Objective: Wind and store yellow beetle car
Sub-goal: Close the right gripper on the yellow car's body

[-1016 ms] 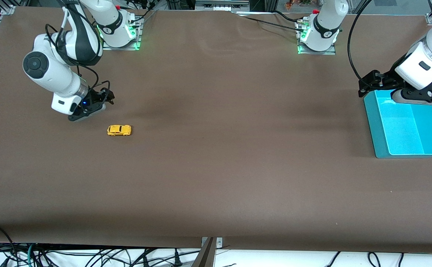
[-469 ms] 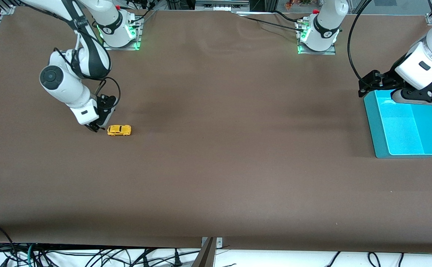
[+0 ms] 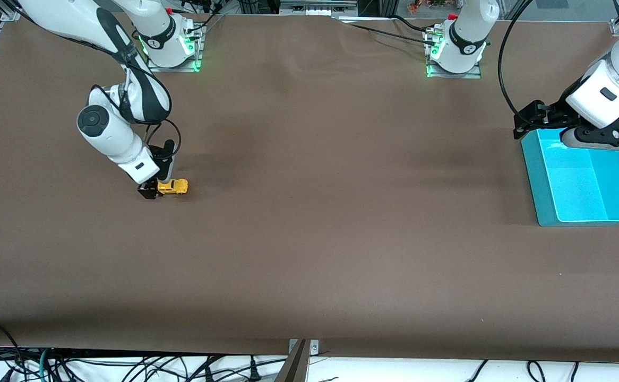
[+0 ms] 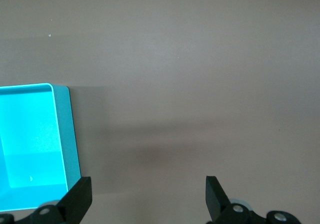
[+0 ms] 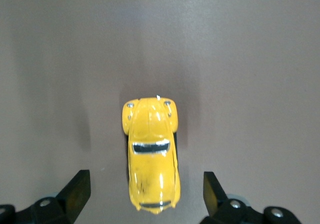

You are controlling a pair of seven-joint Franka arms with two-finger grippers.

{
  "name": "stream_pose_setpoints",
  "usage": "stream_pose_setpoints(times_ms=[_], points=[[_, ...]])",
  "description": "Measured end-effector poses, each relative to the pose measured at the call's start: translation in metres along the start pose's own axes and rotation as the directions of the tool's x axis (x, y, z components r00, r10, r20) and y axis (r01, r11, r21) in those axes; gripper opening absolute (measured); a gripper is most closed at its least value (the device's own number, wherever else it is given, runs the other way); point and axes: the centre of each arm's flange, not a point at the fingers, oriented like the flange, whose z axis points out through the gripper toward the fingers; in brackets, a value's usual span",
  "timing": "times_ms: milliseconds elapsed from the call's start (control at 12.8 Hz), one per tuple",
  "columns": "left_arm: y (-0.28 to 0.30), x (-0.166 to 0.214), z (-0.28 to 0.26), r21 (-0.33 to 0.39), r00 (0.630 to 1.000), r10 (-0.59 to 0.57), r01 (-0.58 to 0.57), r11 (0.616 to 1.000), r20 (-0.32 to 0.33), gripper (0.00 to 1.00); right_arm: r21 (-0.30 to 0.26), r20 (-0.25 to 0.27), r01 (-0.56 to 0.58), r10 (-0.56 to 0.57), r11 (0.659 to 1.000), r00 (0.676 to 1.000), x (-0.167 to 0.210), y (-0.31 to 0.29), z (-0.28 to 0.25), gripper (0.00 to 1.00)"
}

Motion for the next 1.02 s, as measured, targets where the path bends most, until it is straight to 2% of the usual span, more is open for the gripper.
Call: stream_pose_setpoints(times_ms=[78, 156, 234, 469, 547, 781, 1016], points=[[0.0000, 0.0000, 0.0000, 0.000, 1.000, 0.000, 0.000, 1.000, 0.000, 1.00, 0.000, -0.002, 0.004, -0.004, 1.000, 1.000, 0.0014, 0.0002, 0.0035, 0.95], [0.0000, 0.0000, 0.0000, 0.000, 1.000, 0.000, 0.000, 1.000, 0.000, 1.00, 0.000, -0.003, 0.007, -0.007, 1.000, 1.000, 0.0019, 0.0005, 0.0061, 0.95], [0.0000, 0.0000, 0.0000, 0.000, 1.000, 0.000, 0.000, 1.000, 0.000, 1.00, 0.000, -0.004, 0.009, -0.009, 1.000, 1.000, 0.0020, 0.0010, 0.0074, 0.86], [0.0000, 0.0000, 0.0000, 0.000, 1.000, 0.000, 0.000, 1.000, 0.000, 1.00, -0.002, -0.005, 0.011, -0.011, 1.000, 1.000, 0.0025, 0.0021, 0.0082, 0.51], [0.0000, 0.0000, 0.0000, 0.000, 1.000, 0.000, 0.000, 1.000, 0.000, 1.00, -0.003, -0.006, 0.012, -0.012, 1.000, 1.000, 0.0032, 0.0026, 0.0078, 0.44], [0.0000, 0.0000, 0.0000, 0.000, 1.000, 0.000, 0.000, 1.000, 0.000, 1.00, -0.003, -0.006, 0.031, -0.031, 1.000, 0.999, 0.0042, 0.0024, 0.0077, 0.44], [0.0000, 0.0000, 0.0000, 0.000, 1.000, 0.000, 0.000, 1.000, 0.000, 1.00, -0.004, -0.006, 0.099, -0.099, 0.995, 0.995, 0.0044, 0.0025, 0.0077, 0.44]])
